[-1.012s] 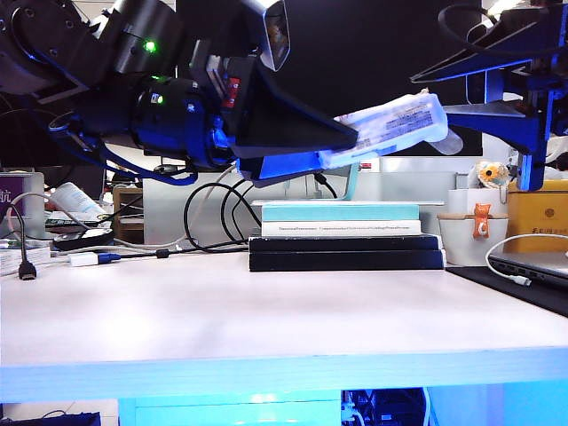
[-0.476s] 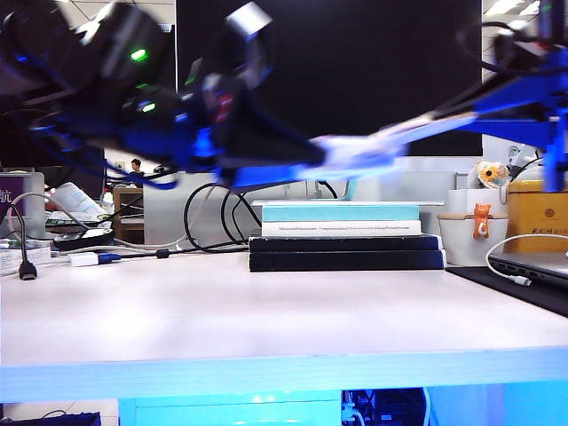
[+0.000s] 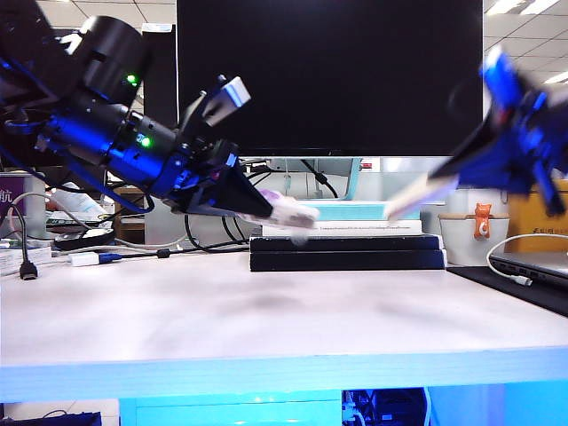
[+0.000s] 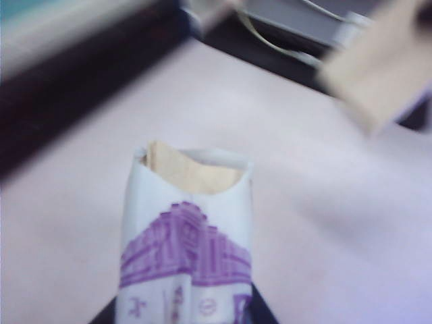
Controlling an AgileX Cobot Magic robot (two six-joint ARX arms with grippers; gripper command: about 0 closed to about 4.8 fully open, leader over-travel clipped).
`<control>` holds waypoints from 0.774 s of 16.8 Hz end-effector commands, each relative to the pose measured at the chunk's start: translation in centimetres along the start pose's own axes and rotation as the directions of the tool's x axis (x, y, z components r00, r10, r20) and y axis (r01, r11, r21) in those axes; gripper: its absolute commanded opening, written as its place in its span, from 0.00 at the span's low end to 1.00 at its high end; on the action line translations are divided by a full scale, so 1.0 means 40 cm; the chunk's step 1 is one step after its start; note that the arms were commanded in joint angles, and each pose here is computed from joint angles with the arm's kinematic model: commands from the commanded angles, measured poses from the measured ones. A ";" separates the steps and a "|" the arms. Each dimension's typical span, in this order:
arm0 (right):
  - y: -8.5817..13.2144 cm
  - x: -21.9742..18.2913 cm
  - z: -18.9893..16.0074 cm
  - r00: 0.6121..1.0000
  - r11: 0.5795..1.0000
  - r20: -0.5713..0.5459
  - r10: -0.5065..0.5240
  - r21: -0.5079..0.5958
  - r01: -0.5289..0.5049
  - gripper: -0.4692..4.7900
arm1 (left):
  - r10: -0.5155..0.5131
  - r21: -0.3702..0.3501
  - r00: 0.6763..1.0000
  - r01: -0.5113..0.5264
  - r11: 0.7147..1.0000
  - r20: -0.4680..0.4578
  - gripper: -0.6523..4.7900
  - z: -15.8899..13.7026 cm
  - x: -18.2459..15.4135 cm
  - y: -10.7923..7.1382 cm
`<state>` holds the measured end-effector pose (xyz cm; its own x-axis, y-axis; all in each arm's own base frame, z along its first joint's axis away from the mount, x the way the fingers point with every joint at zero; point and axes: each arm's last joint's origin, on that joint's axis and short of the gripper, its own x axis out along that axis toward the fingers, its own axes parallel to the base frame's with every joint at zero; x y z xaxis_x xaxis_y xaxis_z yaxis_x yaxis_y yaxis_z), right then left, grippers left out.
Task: Pick up a packet of tissues from the table with the left hand, then take a tissue from it with the right hand.
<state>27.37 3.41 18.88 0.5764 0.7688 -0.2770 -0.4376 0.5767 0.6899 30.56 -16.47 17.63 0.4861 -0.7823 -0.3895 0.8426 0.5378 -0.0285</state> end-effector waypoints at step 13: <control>-0.123 0.095 -0.048 0.992 0.992 0.047 -0.120 0.032 0.119 0.71 | 0.173 -0.237 0.978 -0.142 0.961 0.114 0.65 -0.141 -0.043 0.012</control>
<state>30.14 4.01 12.64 0.6339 0.6868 -0.3557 -0.3181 0.6507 0.6895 28.77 -13.00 12.73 0.6559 -0.6908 -0.3044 0.6687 0.7188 -0.1903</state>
